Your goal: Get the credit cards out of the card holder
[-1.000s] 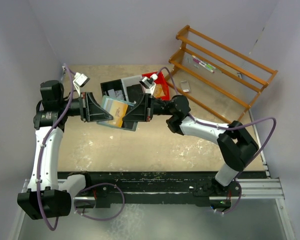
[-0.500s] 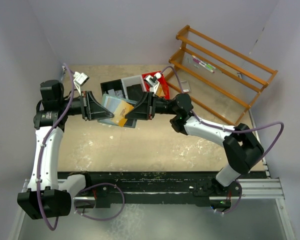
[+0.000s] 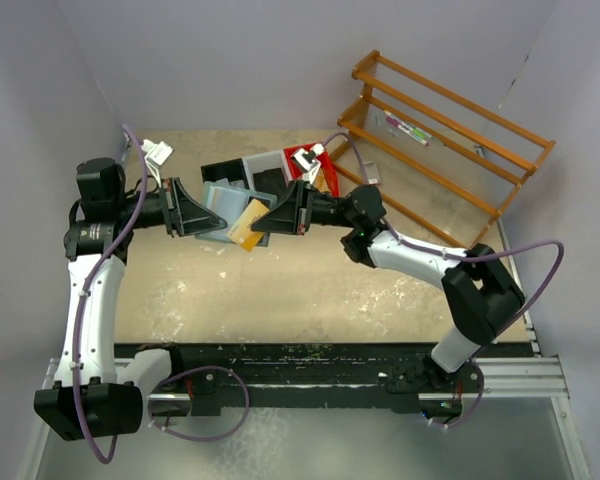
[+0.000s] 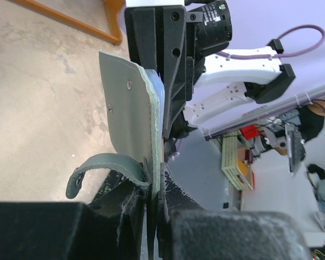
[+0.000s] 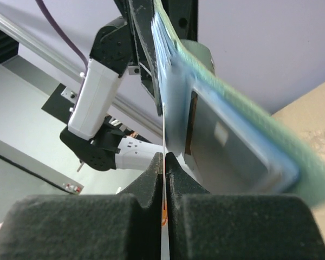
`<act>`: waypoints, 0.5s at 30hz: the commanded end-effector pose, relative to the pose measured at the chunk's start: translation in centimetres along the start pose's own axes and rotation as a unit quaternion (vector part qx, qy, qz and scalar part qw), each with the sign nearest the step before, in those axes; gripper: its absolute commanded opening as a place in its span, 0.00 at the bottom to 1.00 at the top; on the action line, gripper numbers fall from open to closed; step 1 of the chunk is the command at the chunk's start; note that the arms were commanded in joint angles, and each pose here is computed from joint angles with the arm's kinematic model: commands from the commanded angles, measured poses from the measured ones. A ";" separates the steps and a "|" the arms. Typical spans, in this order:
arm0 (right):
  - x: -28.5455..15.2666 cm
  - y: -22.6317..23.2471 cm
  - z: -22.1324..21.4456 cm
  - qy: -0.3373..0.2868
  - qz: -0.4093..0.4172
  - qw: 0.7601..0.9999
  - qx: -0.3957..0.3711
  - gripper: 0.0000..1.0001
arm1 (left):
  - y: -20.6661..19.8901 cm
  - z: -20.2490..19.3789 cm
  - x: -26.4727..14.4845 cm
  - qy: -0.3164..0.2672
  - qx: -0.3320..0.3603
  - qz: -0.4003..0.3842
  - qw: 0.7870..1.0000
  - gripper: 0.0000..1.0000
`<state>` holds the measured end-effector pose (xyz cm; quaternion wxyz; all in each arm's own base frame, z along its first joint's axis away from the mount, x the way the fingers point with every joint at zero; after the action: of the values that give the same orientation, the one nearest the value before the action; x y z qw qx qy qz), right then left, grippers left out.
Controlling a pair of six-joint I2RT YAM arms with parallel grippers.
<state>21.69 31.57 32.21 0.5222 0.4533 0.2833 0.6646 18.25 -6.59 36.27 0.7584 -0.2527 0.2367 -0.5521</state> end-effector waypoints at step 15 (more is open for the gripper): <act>-11.6 -9.7 12.4 -0.026 -0.476 0.866 -0.154 0.00 | 1.6 1.3 -0.9 0.016 0.085 0.170 0.982 0.00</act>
<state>34.16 23.47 28.83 0.7638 0.3424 0.2956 0.4605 20.36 -5.34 35.34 0.8461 -0.1743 0.2625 -0.4299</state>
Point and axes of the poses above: each gripper's point midway between its finger pads, its own x axis out along the fingers, its own y axis along the line the jaws close on, z = x × y, the point moved 9 cm from there along -x, back along the fingers, and after that the axes turned 9 degrees about x, right-handed, at the moved point
